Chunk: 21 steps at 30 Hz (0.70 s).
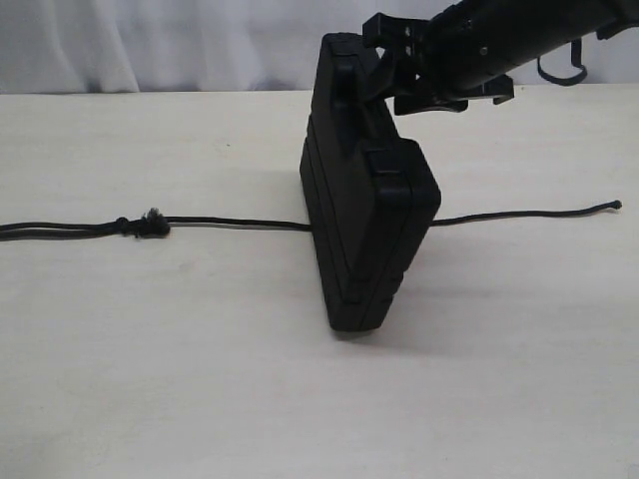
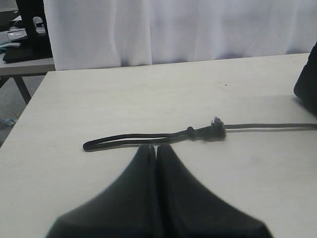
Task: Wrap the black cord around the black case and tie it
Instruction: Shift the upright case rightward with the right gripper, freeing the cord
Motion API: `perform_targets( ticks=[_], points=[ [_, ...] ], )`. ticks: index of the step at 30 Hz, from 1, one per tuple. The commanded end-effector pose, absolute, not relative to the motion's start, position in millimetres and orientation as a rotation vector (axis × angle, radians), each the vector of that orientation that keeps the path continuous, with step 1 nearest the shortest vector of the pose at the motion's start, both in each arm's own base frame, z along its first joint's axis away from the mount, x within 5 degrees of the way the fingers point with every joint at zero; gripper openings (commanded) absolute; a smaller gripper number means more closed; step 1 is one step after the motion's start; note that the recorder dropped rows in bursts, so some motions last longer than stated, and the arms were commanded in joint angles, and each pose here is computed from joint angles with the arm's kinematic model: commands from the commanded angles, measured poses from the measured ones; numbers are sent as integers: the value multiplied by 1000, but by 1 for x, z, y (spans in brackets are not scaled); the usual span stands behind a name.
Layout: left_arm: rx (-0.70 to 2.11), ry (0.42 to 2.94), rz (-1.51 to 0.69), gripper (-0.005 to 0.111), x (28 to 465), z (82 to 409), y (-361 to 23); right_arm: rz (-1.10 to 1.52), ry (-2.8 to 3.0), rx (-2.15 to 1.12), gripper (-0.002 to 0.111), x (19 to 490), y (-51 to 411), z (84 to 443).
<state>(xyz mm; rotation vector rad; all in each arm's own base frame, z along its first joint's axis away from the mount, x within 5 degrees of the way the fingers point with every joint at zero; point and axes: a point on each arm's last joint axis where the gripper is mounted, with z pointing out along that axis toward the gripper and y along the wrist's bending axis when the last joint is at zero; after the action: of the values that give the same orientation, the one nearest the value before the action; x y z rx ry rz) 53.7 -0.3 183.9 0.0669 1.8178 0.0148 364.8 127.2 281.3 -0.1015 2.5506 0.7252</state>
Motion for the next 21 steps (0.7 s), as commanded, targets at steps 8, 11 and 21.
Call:
perform_targets(
  ticks=[8,11,21],
  points=[
    [65,1808,12,0,54,184,0,596,2679,-162,43,363,118,258],
    [65,1808,12,0,54,184,0,600,2669,-154,43,364,119,259],
    [65,1808,12,0,54,184,0,610,2656,-155,43,364,119,259]
  ],
)
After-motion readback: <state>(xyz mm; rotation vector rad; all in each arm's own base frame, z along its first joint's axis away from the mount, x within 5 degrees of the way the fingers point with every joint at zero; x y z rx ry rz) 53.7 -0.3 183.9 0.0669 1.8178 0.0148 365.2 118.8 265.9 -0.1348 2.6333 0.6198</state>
